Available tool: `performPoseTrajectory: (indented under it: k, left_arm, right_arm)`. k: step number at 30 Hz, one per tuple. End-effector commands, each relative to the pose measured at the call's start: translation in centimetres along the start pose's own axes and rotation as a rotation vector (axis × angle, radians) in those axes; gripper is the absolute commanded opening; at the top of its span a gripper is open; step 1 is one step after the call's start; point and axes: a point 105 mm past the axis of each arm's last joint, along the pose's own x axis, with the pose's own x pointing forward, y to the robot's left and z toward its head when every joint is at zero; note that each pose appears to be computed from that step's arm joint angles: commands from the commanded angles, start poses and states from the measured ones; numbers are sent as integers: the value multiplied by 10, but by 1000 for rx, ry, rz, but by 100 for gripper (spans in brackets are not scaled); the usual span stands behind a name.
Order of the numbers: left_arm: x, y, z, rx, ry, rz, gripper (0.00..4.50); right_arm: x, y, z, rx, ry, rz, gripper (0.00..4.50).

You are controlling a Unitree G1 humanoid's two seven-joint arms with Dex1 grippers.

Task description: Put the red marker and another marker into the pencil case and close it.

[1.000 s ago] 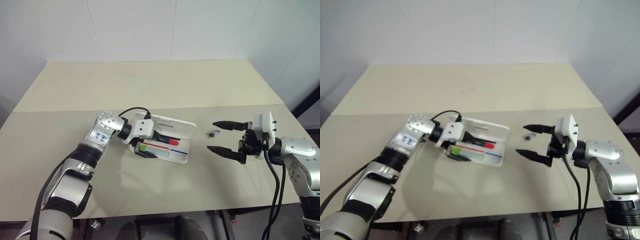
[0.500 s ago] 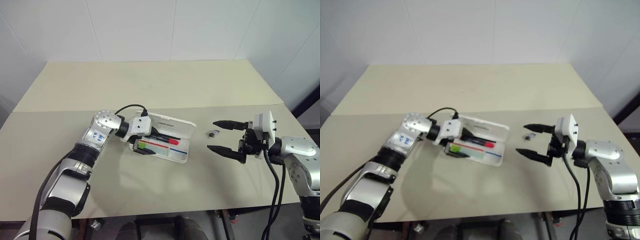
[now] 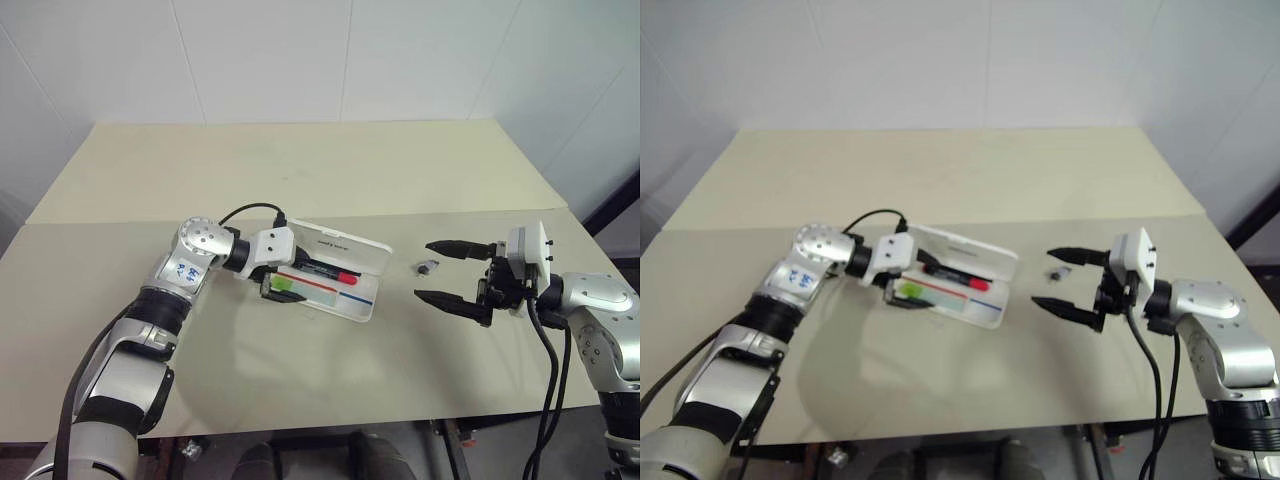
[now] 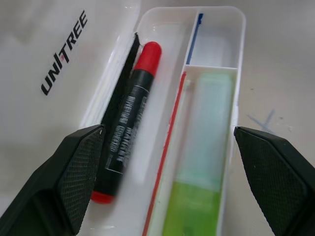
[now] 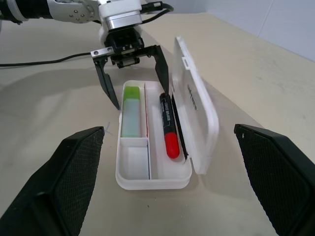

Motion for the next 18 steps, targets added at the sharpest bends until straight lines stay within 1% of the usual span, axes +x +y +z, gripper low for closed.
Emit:
performPoseTrajectory:
  k: [1, 8, 12, 18]
  left_arm:
    - [-8, -7, 16, 25, -55, -20, 446]
    - [-23, -22, 24, -5, -88, -35, 446]
    - [-35, -11, 24, -14, -87, 77, 446]
    - [-48, 18, 1, -17, 7, 288, 446]
  right_arm:
    - [-3, -2, 12, -52, -22, -10, 450]
    - [-3, -2, 11, -49, -22, -11, 450]
    - [-3, -2, 11, -48, -20, -11, 450]
    - [-2, -3, 10, -45, -23, -5, 450]
